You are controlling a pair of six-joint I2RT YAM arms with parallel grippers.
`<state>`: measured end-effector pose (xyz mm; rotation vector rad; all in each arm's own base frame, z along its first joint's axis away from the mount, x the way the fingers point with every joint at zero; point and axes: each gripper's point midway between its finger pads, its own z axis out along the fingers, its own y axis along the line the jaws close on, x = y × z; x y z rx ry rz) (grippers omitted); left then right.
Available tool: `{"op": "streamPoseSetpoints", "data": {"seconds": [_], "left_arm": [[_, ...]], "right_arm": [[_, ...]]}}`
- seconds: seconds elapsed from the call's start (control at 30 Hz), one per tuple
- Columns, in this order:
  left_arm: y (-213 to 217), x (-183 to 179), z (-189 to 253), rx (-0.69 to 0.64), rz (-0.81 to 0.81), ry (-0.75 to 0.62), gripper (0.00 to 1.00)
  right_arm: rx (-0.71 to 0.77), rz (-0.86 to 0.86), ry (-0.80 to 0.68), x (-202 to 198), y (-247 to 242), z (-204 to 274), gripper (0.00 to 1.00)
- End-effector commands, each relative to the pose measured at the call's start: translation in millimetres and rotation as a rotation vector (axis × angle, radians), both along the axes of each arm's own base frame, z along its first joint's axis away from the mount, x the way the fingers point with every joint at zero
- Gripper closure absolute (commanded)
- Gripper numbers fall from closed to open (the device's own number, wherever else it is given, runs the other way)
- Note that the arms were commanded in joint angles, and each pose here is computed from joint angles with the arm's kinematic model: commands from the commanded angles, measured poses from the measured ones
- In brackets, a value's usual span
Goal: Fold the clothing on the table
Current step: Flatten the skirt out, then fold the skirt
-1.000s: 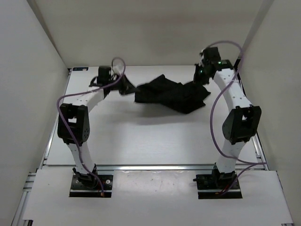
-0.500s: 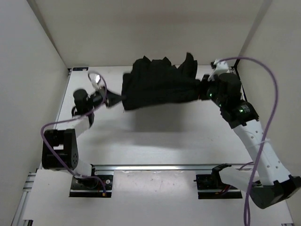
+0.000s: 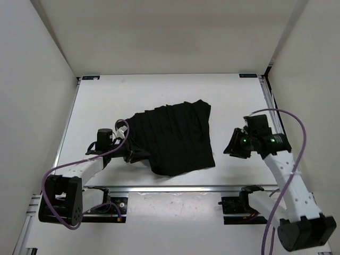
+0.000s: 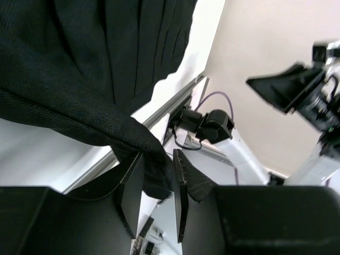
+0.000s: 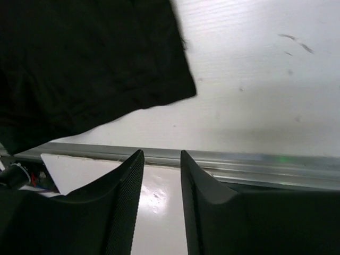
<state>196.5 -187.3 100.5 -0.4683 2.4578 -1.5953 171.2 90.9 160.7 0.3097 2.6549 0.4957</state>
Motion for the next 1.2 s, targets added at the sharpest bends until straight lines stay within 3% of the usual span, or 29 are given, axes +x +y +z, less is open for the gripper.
{"op": "streamPoseSetpoints", "data": {"seconds": [0.0, 0.13, 0.17, 0.2, 0.3, 0.47, 0.5, 0.53, 0.6, 0.73, 0.83, 1.17], "left_arm": [[-2, -9, -3, 0.015, -0.026, 0.010, 0.61], [4, -21, -17, 0.032, -0.011, 0.048, 0.58], [5, -22, -16, 0.028, -0.010, 0.039, 0.14], [4, -22, -14, 0.025, -0.015, 0.036, 0.01], [8, -21, -14, 0.061, -0.013, 0.023, 0.02], [38, -3, -42, 0.264, 0.067, -0.021, 0.01], [45, 3, -46, 0.296, 0.094, -0.022, 0.11], [47, 11, -43, 0.309, 0.104, -0.046, 0.36], [70, 26, -48, 0.430, 0.191, -0.018, 1.00], [120, 38, -46, 0.778, 0.237, -0.014, 1.00], [137, 38, -45, 0.906, 0.223, -0.024, 1.00], [122, 33, -87, 0.912, 0.188, 0.009, 1.00]], "right_arm": [[0.075, 0.071, -0.030, 29, 33, -5, 0.62], [0.074, 0.187, -0.049, 69, 64, -19, 0.62], [0.058, 0.206, -0.024, 74, 69, -28, 0.61], [0.061, 0.223, -0.047, 83, 73, -26, 0.62], [0.039, 0.301, -0.058, 100, 93, -31, 0.62], [0.070, 0.399, 0.003, 105, 128, -52, 0.69], [0.069, 0.419, 0.006, 104, 135, -54, 0.74], [0.065, 0.426, 0.008, 104, 138, -54, 0.78], [0.050, 0.470, 0.035, 96, 148, -62, 0.80], [0.051, 0.505, 0.047, 94, 160, -64, 0.78], [0.059, 0.506, 0.060, 97, 162, -67, 0.79], [0.025, 0.536, 0.100, 115, 164, -80, 0.79]]}}
